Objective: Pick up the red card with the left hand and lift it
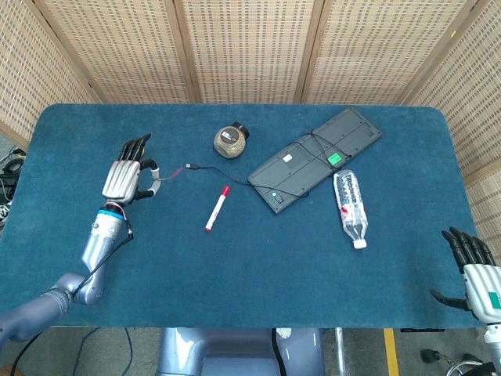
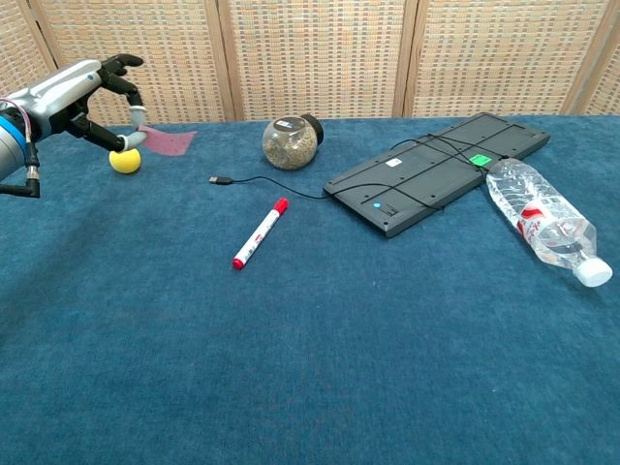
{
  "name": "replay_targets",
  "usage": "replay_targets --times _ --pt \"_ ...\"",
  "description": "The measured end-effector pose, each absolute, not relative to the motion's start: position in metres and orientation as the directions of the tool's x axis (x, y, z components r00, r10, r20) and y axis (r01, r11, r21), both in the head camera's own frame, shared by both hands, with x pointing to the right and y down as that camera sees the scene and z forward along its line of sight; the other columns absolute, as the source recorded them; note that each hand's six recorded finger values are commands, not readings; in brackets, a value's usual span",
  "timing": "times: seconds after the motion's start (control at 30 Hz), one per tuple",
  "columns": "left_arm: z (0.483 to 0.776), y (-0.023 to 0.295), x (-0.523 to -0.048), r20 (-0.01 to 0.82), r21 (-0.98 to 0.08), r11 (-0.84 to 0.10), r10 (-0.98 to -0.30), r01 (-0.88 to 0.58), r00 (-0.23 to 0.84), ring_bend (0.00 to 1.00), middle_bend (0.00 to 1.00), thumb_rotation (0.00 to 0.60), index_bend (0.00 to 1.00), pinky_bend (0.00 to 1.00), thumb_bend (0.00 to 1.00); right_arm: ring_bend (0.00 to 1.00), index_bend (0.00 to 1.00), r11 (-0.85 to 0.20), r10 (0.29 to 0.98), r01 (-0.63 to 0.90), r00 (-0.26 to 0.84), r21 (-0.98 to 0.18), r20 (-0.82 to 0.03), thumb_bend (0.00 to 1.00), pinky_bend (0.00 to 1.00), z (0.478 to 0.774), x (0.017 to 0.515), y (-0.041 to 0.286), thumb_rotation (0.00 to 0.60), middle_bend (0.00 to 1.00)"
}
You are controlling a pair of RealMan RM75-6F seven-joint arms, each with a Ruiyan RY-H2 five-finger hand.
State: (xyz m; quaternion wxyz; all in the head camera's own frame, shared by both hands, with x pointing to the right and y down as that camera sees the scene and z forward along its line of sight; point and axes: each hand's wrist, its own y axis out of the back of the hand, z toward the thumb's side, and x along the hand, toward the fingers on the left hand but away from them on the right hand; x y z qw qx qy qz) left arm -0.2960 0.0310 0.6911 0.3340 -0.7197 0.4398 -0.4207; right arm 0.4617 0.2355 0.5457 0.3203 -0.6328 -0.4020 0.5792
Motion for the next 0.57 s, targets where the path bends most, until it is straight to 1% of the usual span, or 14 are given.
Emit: replay_targets --times 0.1,0.17,0.23,0.33,0.4,0.47,0.57 --pt "0.684 0.042 -0.282 0.315 -0.796 -0.423 -0.900 -0.433 0.302 0.00 0.00 0.600 0.64 0.00 0.40 0.00 0.00 -0.472 0.880 0.136 0.009 -0.871 -0.476 0.00 0.00 0.546 0.460 0.236 0.600 0.00" --pt "0.682 0.045 -0.278 0.318 -0.773 -0.437 -0.894 -0.461 0.315 0.00 0.00 0.600 0.64 0.00 0.40 0.00 0.00 -0.472 0.880 0.136 0.011 -0.871 -0.475 0.00 0.00 0.546 0.460 0.236 0.600 0.00" --pt "0.677 0.053 -0.268 0.329 -0.717 -0.470 -0.879 -0.514 0.345 0.00 0.00 0.600 0.64 0.00 0.41 0.00 0.00 -0.470 0.881 0.135 0.012 -0.872 -0.473 0.00 0.00 0.545 0.459 0.237 0.600 0.00" --pt "0.667 0.071 -0.248 0.361 -0.594 -0.549 -0.835 -0.588 0.416 0.00 0.00 0.600 0.64 0.00 0.41 0.00 0.00 -0.470 0.881 0.135 0.010 -0.872 -0.473 0.00 0.00 0.545 0.459 0.237 0.600 0.00" --pt "0.657 0.085 -0.234 0.385 -0.499 -0.610 -0.793 -0.616 0.473 0.00 0.00 0.600 0.64 0.00 0.42 0.00 0.00 -0.469 0.882 0.136 0.009 -0.873 -0.472 0.00 0.00 0.544 0.460 0.237 0.600 0.00" --pt "0.648 0.100 -0.223 0.409 -0.409 -0.668 -0.743 -0.622 0.529 0.00 0.00 0.600 0.64 0.00 0.42 0.00 0.00 -0.467 0.882 0.138 0.008 -0.873 -0.471 0.00 0.00 0.544 0.460 0.237 0.600 0.00" --pt "0.638 0.121 -0.214 0.444 -0.319 -0.738 -0.671 -0.594 0.594 0.00 0.00 0.600 0.65 0.00 0.42 0.00 0.00 -0.466 0.883 0.139 0.008 -0.874 -0.470 0.00 0.00 0.544 0.460 0.237 0.600 0.00"
